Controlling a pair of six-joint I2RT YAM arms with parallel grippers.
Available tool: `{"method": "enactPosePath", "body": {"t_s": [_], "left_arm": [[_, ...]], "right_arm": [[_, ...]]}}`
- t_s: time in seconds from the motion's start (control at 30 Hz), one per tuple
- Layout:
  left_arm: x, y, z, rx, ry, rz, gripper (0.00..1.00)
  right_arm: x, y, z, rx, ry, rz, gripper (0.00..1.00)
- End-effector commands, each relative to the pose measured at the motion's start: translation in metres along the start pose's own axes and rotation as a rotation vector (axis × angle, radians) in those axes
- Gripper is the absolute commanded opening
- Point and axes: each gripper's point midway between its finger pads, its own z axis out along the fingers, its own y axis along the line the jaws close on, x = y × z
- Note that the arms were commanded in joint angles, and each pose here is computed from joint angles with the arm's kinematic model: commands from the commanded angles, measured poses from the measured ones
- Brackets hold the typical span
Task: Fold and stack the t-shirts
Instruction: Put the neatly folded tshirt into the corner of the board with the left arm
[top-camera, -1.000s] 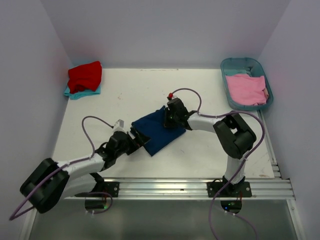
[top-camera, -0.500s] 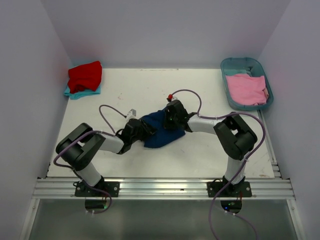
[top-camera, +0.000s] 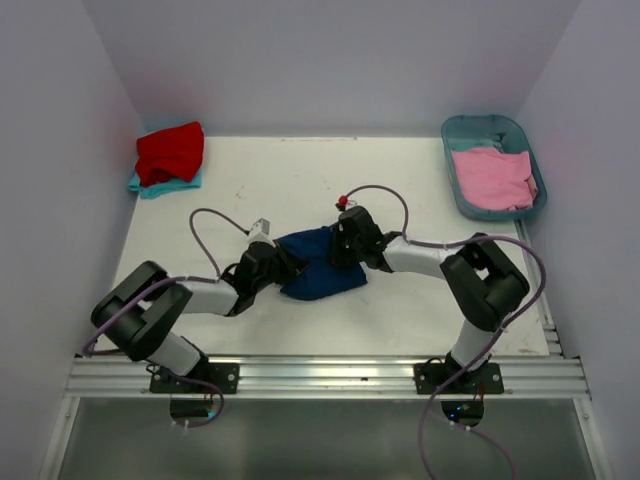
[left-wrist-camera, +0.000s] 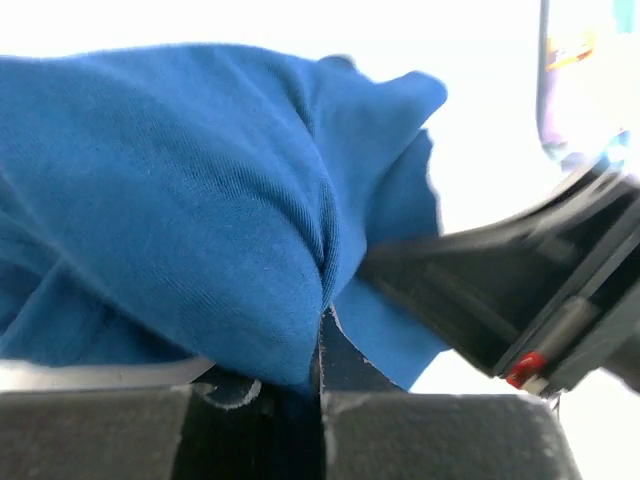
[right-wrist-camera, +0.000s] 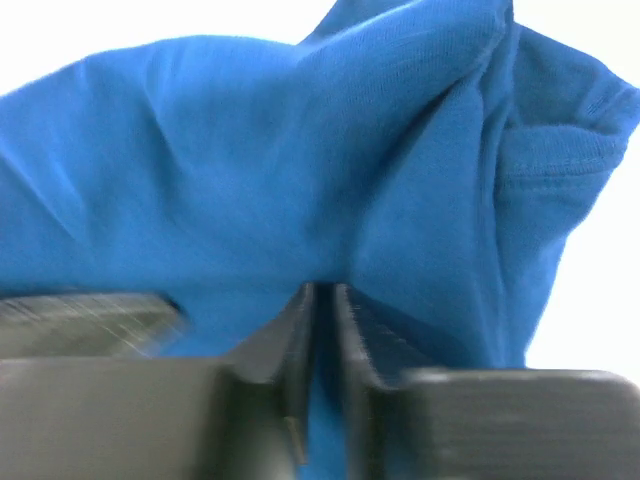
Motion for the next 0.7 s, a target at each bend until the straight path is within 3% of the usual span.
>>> {"method": "enactPosePath", "body": {"t_s": [0.0,0.03,0.1,0.17,0.3,0.33,0.4,0.43,0.47,0.53,0.6,0.63,0.67], "left_arm": [[-0.056,-0.033,-0.027,0.023,-0.194,0.095,0.0],[-0.078,-0.043,-0.034,0.028,-0.251,0.114,0.0],[-0.112,-0.056,-0.052,0.04,-0.336,0.13,0.0],[-0.167,-0.056,-0.062,0.016,-0.436,0.132,0.0],[-0.265,-0.043,-0.072,-0.031,-0.61,0.137,0.0],[-0.306,-0.047,-0.083,-0.04,-0.695,0.133,0.0],[-0.332,-0.03,-0.063,-0.056,-0.665,0.068,0.0],[-0.374,-0.032,-0.073,-0.024,-0.725,0.036,0.0],[-0.387,-0.008,-0.057,-0.031,-0.701,-0.003,0.0],[-0.441,-0.018,-0.073,0.096,-0.8,-0.024,0.0],[-0.458,-0.003,-0.046,0.112,-0.751,-0.027,0.0],[-0.491,-0.021,-0.056,0.146,-0.792,0.004,0.0],[-0.495,-0.006,-0.037,0.127,-0.76,-0.01,0.0]], "right_arm": [[-0.013,0.006,-0.046,-0.016,-0.053,-0.049,0.27],[-0.029,0.016,-0.069,-0.05,-0.109,-0.056,0.35],[-0.038,0.011,-0.09,-0.018,-0.151,-0.065,0.41],[-0.049,0.015,-0.117,-0.033,-0.201,-0.071,0.42],[-0.03,0.006,-0.141,-0.022,-0.169,-0.071,0.42],[-0.028,0.002,-0.145,-0.012,-0.175,-0.063,0.42],[-0.014,-0.006,-0.155,-0.013,-0.169,-0.039,0.42],[-0.009,-0.009,-0.157,-0.013,-0.164,-0.03,0.42],[-0.001,-0.012,-0.16,-0.009,-0.151,-0.016,0.42],[0.011,-0.022,-0.168,0.002,-0.153,-0.004,0.42],[0.02,-0.033,-0.176,0.027,-0.161,0.009,0.42],[0.023,-0.036,-0.179,0.036,-0.162,0.012,0.42],[0.029,-0.042,-0.181,0.055,-0.151,0.017,0.42]]}}
